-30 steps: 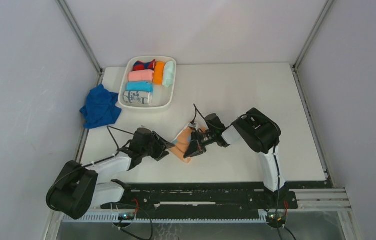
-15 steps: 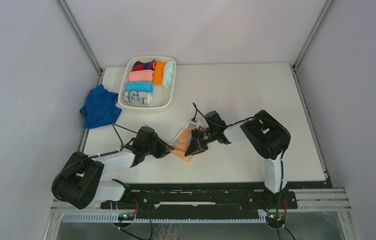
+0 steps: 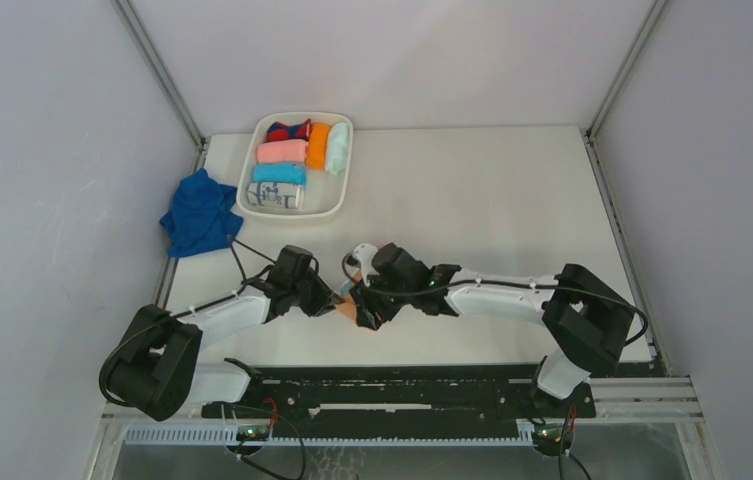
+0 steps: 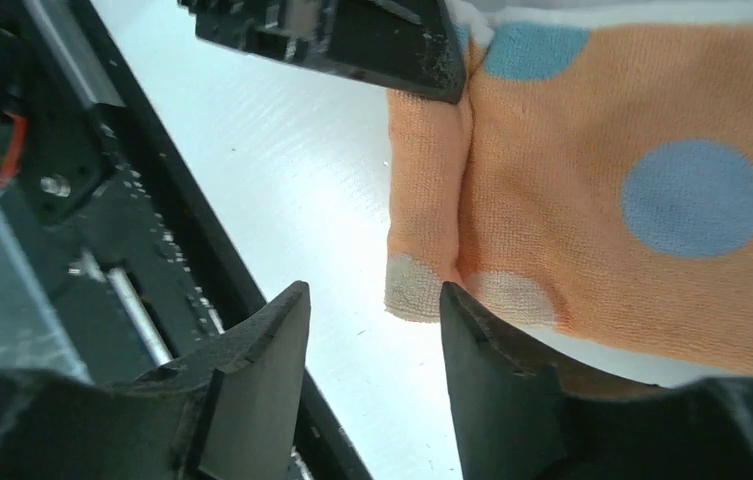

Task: Roll the towels
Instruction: Roll the towel at the center of the board.

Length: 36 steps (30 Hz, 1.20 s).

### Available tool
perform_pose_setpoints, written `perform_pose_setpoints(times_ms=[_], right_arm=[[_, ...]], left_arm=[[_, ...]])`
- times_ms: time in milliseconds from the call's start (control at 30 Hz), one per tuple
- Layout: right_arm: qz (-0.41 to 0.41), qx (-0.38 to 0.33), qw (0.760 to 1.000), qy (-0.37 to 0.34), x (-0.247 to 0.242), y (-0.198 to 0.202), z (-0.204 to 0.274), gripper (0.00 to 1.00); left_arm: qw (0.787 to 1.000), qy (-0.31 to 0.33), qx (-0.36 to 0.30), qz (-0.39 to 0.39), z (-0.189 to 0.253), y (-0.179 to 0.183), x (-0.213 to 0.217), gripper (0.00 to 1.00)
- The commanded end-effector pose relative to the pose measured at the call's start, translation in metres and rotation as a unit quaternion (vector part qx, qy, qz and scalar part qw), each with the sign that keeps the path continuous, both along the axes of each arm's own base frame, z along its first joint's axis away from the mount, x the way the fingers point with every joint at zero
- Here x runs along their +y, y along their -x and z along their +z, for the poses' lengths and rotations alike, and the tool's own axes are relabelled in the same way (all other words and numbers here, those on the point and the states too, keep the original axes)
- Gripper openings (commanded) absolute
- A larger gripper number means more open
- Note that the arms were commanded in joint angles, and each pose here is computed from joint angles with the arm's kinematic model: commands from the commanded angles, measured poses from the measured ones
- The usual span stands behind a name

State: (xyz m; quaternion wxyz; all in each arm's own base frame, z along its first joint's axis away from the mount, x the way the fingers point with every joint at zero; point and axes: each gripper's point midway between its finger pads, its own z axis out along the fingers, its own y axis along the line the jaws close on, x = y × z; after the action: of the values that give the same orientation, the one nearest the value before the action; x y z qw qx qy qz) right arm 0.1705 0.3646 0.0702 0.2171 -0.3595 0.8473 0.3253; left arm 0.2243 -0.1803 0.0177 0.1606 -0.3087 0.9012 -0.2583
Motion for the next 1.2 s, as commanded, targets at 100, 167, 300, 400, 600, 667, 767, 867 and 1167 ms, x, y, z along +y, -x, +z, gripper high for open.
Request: perform_pose_setpoints(times_ms=[100, 167, 300, 400, 600, 667, 767, 867, 1167], right_arm=[[-0.003, -0.222, 0.972, 0.081, 0.006, -0.021, 0.019, 0.54], [0.006, -0.249, 0.964, 0.093, 0.011, -0.018, 0.019, 0.55], [0.022, -0.290, 0.949, 0.123, 0.022, -0.013, 0.013, 0.56], [0.035, -0.306, 0.941, 0.143, 0.028, -0.008, 0.006, 0.56], [0.055, -0.324, 0.924, 0.195, 0.031, 0.000, -0.015, 0.55], [0.061, -0.325, 0.922, 0.202, 0.031, 0.004, -0.020, 0.54], [0.066, -0.324, 0.919, 0.216, 0.027, 0.006, -0.028, 0.52], [0.069, -0.326, 0.912, 0.238, 0.021, 0.007, -0.037, 0.47], [0.083, -0.265, 0.936, 0.218, 0.021, 0.015, -0.047, 0.16]], left_arm=[[0.998, -0.052, 0.030, -0.024, -0.005, 0.010, 0.012, 0.06], [0.998, -0.053, 0.032, -0.026, -0.004, 0.010, 0.012, 0.06], [0.998, -0.054, 0.034, -0.026, -0.005, 0.010, 0.012, 0.06], [0.998, -0.051, 0.032, -0.026, -0.003, 0.010, 0.011, 0.06], [0.998, -0.051, 0.031, -0.027, -0.003, 0.009, 0.011, 0.06], [0.998, -0.051, 0.033, -0.026, -0.003, 0.009, 0.011, 0.06], [0.998, -0.051, 0.031, -0.025, -0.002, 0.008, 0.010, 0.06], [0.998, -0.051, 0.031, -0.024, -0.002, 0.008, 0.011, 0.06], [0.998, -0.055, 0.023, -0.020, 0.003, 0.006, 0.013, 0.11]])
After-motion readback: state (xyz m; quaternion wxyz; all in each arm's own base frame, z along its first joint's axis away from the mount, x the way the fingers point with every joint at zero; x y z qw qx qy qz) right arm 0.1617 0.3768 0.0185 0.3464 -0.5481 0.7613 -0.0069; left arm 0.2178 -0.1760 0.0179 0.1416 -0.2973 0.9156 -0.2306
